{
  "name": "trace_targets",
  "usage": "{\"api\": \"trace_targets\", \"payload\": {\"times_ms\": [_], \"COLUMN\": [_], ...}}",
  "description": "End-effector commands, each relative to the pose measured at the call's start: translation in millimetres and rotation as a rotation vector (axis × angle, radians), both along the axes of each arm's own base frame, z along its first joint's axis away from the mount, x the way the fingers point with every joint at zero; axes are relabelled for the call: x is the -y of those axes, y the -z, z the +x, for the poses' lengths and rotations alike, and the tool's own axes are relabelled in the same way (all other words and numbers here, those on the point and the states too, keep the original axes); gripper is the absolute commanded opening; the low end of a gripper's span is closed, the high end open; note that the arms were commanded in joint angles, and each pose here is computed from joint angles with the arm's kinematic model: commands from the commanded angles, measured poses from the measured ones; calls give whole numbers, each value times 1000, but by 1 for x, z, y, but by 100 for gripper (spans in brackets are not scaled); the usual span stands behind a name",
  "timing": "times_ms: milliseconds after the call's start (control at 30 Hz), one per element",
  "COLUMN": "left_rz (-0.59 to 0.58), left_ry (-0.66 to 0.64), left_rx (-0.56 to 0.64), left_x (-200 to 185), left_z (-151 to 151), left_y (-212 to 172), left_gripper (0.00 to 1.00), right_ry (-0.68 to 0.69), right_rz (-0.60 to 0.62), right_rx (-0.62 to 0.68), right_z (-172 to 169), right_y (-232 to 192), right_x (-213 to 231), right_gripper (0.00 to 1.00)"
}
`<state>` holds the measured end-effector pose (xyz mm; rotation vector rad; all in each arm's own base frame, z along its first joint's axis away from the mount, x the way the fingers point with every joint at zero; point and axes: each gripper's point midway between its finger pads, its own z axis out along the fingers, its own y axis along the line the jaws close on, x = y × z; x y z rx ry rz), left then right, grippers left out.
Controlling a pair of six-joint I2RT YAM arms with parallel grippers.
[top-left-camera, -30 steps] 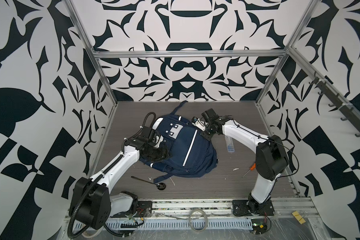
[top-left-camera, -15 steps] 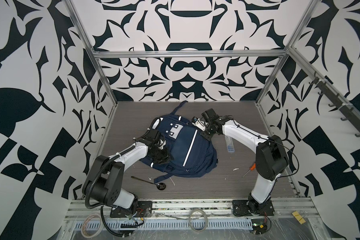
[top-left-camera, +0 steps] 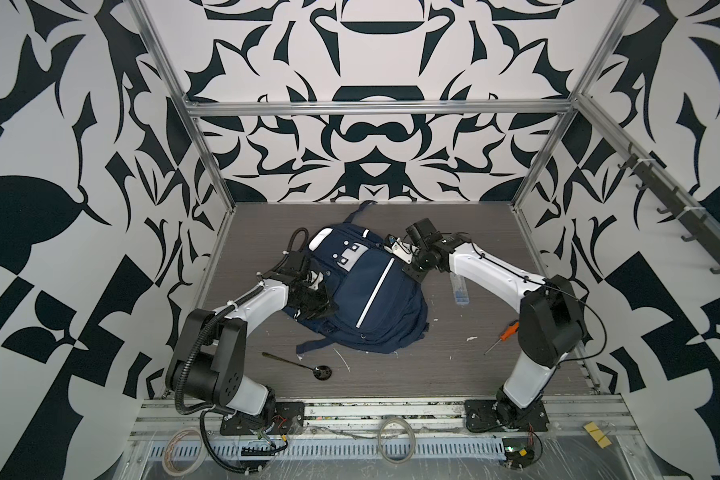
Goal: Pack the student bag
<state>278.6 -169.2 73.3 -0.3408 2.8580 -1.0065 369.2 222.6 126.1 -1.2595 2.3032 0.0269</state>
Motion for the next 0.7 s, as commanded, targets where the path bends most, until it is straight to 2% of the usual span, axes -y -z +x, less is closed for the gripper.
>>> {"api": "trace_targets", "payload": {"times_ms": [0,233,433,667], "left_rz": [24,-9,-49,-86], "left_ry": [-113,-143,-171,-193], "left_rx": [139,161,169,185], "left_x": [-30,-42,-41,-47], "left_z": [49,70,76,75], "left_y": [-21,-32,-40,-53], "left_gripper": [0,0,0,0], "right_ry": [-50,-121,-282,-301], "right_rz": [7,-4,-197,-369], "right_rx": [-29,-86,-120,-100], "right_z": [-31,-66,-106,-108], "right_y": [-17,-22,-3,6], "right_x": [8,8,9,28], "right_gripper": [0,0,0,0]}}
